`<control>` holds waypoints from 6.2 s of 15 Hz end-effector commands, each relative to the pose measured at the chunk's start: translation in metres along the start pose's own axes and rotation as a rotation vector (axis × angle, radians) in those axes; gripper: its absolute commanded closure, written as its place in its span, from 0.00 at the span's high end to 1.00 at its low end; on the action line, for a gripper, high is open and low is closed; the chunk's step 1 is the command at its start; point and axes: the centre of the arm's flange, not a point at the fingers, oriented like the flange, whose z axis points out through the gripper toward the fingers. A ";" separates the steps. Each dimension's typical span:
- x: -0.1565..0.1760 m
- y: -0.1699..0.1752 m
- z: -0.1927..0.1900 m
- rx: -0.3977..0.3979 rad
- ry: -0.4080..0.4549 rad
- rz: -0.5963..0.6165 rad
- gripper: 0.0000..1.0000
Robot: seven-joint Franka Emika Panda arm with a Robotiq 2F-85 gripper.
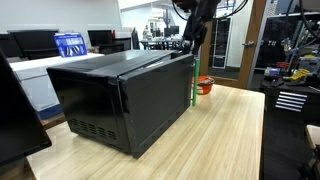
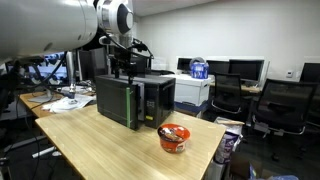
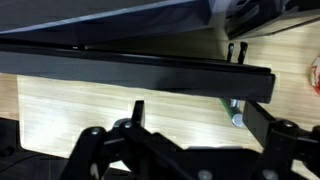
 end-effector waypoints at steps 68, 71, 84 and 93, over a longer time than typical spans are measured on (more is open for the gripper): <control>0.036 0.105 0.000 0.051 0.018 0.025 1.00; 0.039 0.108 0.006 0.082 0.026 0.026 0.67; 0.079 0.141 0.014 0.118 0.282 0.017 0.00; 0.127 0.190 0.016 0.138 0.289 0.035 0.02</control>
